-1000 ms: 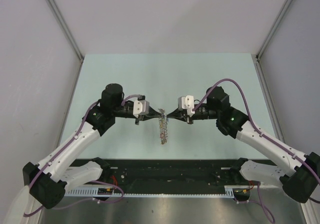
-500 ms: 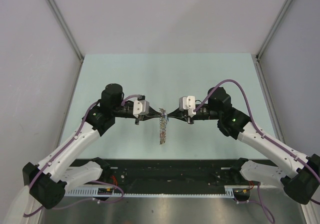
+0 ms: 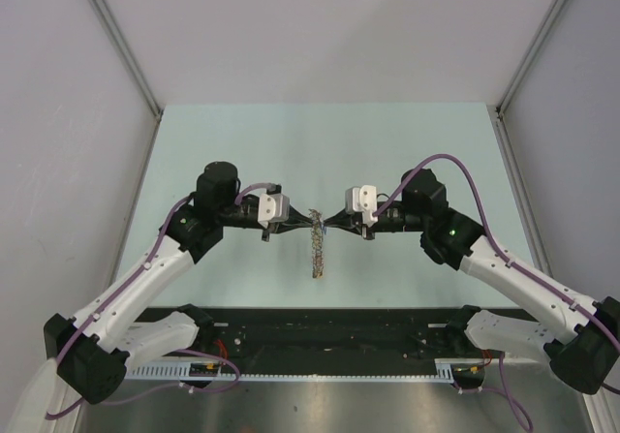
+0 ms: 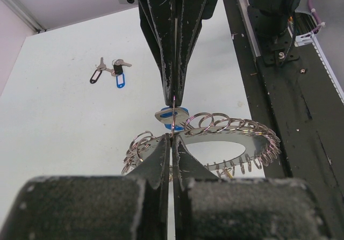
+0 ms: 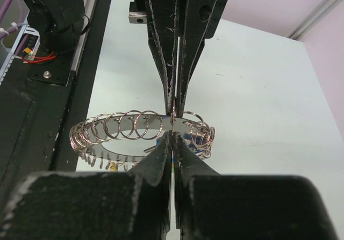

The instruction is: Put the keys on the keyring

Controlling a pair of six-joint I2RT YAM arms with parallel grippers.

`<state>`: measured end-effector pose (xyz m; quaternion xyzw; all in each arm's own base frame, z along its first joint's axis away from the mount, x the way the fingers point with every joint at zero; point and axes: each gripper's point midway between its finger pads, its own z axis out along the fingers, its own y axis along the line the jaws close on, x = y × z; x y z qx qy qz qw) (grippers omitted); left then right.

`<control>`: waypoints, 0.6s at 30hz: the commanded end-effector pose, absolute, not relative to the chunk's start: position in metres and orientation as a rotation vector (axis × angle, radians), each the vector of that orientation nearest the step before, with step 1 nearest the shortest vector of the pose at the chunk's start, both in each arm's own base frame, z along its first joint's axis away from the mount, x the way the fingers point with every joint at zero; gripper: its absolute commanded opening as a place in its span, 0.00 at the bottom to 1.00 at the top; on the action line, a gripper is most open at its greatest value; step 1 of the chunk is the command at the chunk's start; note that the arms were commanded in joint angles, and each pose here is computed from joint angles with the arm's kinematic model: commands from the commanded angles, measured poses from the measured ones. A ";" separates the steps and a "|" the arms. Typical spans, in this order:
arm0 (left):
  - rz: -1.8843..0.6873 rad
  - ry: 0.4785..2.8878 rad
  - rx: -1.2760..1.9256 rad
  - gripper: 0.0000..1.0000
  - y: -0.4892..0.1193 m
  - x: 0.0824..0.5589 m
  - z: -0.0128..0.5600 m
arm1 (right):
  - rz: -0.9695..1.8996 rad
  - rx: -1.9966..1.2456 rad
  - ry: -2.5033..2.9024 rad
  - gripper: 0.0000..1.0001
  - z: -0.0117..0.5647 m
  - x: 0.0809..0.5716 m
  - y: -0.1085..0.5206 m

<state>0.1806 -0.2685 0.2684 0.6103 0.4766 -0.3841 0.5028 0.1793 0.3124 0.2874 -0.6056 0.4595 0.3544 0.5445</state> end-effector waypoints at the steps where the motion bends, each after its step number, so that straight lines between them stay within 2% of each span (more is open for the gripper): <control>1: -0.909 1.051 1.488 0.00 -0.271 0.177 0.282 | 0.803 -1.410 1.028 0.00 0.312 0.184 0.315; 18: -0.907 1.051 1.484 0.00 -0.272 0.178 0.283 | 0.811 -1.423 1.031 0.00 0.312 0.180 0.316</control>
